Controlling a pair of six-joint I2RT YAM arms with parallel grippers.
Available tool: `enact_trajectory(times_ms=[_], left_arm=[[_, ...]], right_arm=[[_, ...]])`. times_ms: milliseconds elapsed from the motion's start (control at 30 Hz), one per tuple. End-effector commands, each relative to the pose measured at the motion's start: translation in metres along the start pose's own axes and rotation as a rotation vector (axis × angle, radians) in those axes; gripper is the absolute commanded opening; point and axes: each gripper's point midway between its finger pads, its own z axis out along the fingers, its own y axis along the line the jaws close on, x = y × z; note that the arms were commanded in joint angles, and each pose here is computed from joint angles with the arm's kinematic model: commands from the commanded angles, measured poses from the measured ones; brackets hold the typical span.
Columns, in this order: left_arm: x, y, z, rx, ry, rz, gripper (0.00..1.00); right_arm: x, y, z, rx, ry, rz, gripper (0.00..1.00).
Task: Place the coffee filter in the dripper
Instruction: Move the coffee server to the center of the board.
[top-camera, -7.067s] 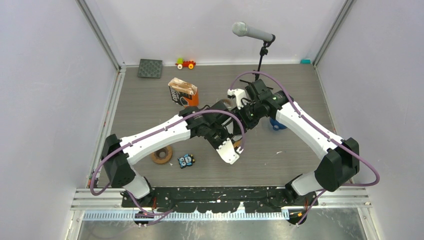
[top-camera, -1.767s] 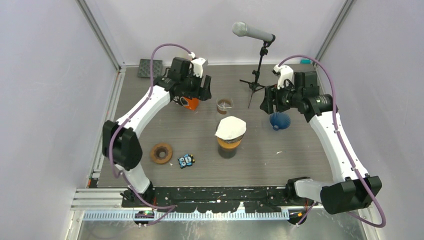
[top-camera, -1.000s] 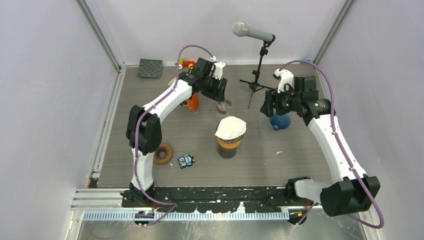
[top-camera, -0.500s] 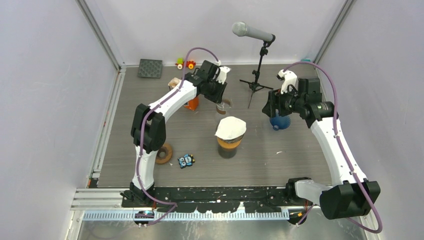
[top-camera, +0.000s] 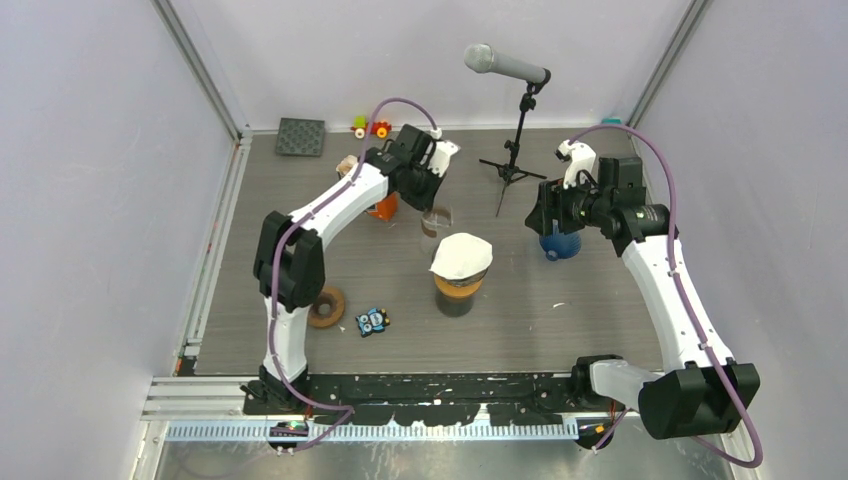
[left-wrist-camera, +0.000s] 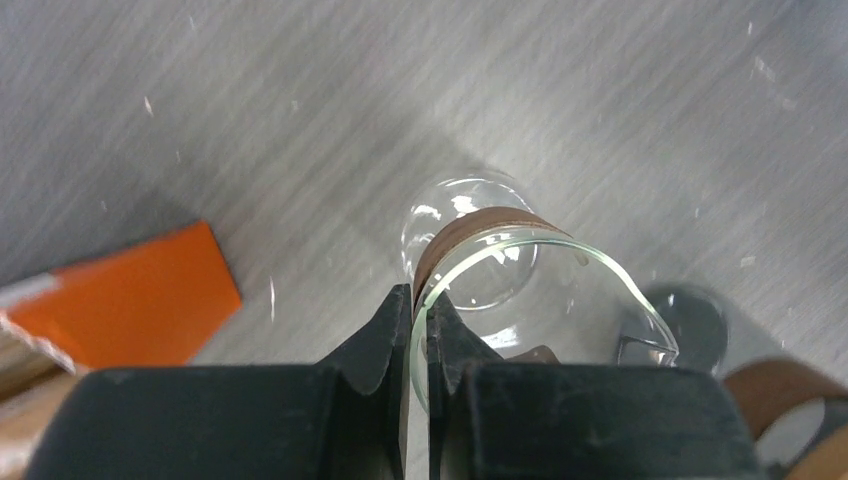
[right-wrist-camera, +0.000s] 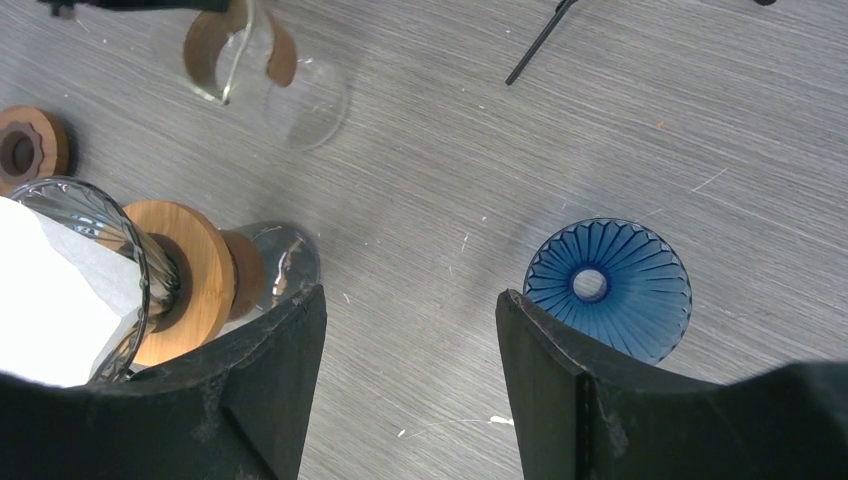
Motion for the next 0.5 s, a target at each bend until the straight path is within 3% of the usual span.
enact_trajectory(times_ms=[0,267,467], left_arm=[[0.015,0.005,-0.056,-0.044,-0.014,0.076,0.0],[0.07,0.012,-0.103,-0.088,-0.01,0.115,0.0],[0.078,0.019,-0.11,-0.107,-0.07,0.089,0.0]], right_arm=[[-0.014,0.005,-0.004,-0.023,-0.057,-0.039,0.68],[-0.014,0.01,-0.008,-0.042,-0.07,-0.051,0.68],[-0.013,0.01,-0.007,-0.047,-0.065,-0.054,0.67]])
